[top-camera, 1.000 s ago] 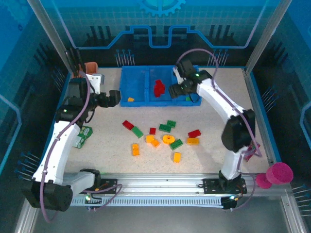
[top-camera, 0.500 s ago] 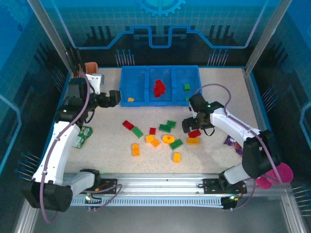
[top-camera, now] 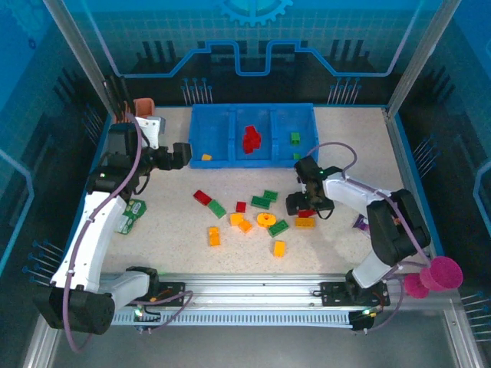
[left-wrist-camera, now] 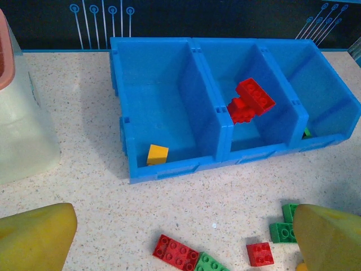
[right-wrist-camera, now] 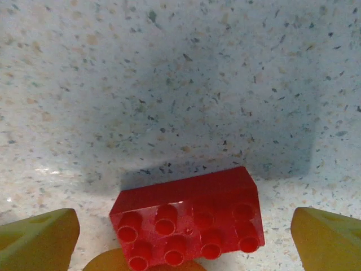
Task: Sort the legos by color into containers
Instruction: Pick up the lego from the center of the table.
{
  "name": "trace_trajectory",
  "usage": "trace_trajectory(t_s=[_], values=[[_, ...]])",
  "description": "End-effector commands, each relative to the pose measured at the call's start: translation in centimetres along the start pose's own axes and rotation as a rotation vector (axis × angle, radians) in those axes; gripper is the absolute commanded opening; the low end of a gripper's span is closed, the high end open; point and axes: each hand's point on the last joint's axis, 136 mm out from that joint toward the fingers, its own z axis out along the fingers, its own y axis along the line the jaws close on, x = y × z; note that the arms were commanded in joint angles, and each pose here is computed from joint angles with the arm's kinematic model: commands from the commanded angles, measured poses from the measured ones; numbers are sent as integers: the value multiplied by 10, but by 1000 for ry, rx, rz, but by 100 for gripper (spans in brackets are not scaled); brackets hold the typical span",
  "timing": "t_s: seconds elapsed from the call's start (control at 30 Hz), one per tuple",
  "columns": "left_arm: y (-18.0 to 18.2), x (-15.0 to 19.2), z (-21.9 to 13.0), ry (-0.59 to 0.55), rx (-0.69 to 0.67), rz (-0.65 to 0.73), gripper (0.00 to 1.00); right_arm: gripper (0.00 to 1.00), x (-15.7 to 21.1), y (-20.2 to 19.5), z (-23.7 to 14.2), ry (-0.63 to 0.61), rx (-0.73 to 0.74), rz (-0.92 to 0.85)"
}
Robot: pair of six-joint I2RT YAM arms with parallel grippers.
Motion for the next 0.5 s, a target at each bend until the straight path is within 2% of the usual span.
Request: trace_trajectory(t_s=[0.0, 0.07, 0.2, 0.33, 0.47], values=[[-4, -2, -1, -15, 17, 1, 99, 94, 7, -9, 8, 47, 34, 64], [-4, -2, -1, -17, 18, 1, 99, 92, 13, -11, 13, 66, 41, 82], [-4, -2, 0, -13, 19, -1, 99, 82, 20, -11, 18, 85, 36, 92], [-3, -2, 1, -12, 16, 0, 100, 66, 23, -11, 19, 97, 41, 91], [-3, -2, 0, -12, 16, 0, 100, 56, 16, -12, 16, 89, 48, 70]])
